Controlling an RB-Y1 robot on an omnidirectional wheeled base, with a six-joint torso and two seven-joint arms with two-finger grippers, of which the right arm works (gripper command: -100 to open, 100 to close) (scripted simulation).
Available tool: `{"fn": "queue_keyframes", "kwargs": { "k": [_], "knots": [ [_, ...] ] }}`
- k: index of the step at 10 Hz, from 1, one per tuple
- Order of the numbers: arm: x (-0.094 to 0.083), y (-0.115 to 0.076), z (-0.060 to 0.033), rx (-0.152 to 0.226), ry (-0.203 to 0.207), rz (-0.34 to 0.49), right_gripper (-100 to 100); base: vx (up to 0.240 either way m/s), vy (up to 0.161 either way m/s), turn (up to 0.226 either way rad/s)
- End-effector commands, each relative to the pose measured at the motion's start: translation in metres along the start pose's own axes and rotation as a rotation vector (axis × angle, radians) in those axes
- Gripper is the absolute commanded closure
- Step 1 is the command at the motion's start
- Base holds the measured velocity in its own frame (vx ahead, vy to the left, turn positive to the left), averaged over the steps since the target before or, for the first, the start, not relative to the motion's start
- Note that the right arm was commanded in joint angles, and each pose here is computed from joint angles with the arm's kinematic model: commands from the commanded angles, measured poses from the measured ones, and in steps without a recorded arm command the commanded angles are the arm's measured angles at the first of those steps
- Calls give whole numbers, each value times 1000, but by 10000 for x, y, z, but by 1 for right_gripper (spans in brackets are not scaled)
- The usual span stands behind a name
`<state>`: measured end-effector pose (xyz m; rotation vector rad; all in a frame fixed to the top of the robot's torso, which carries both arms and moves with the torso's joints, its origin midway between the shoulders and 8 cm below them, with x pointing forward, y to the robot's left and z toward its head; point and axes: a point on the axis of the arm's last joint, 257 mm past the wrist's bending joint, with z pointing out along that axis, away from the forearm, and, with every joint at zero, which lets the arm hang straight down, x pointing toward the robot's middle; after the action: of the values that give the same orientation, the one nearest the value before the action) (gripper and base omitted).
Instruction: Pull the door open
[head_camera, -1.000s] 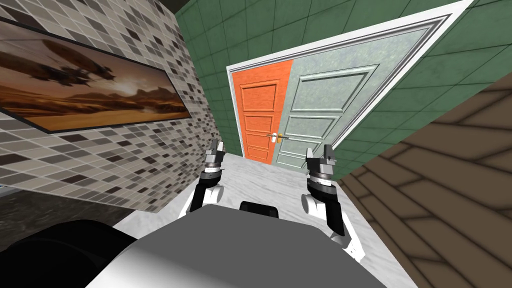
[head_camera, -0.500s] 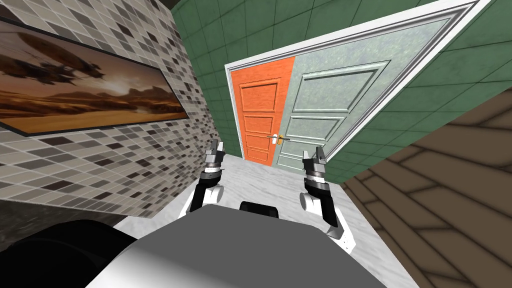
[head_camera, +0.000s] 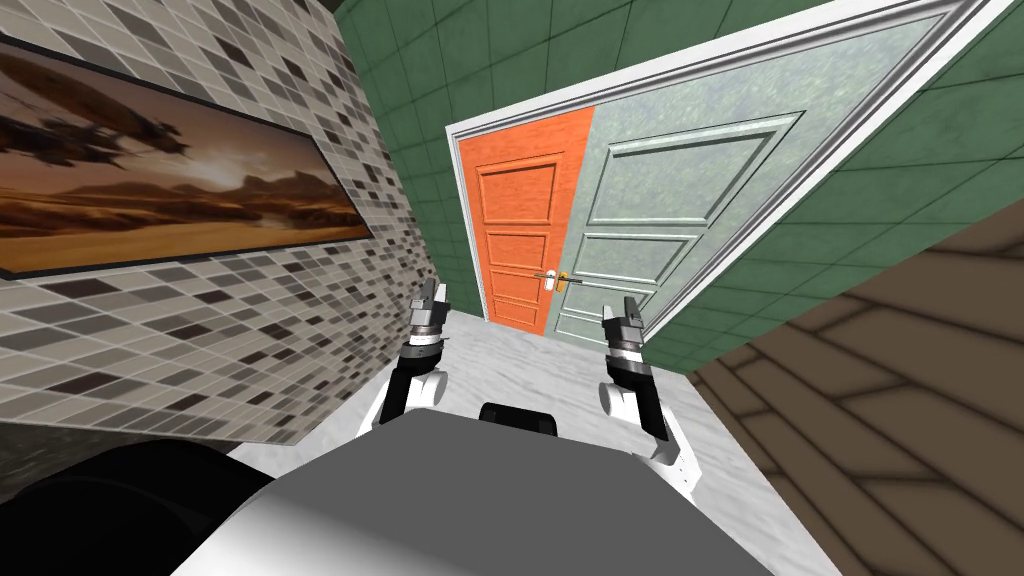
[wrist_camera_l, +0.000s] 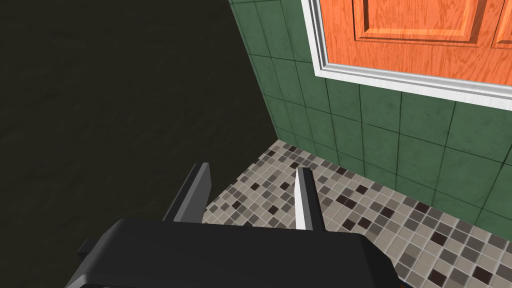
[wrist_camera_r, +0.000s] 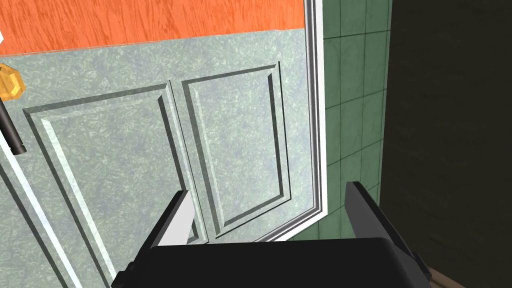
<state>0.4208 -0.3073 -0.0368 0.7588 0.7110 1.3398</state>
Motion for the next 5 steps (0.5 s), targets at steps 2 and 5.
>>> {"fn": "queue_keyframes", "kwargs": {
  "k": [2, 5],
  "knots": [
    [-17, -254, 1, 47, -6, -4, -100, 99, -2, 5],
    [-73, -528, -7, 102, -14, -8, -100, 102, 8, 6]
  ]
}}
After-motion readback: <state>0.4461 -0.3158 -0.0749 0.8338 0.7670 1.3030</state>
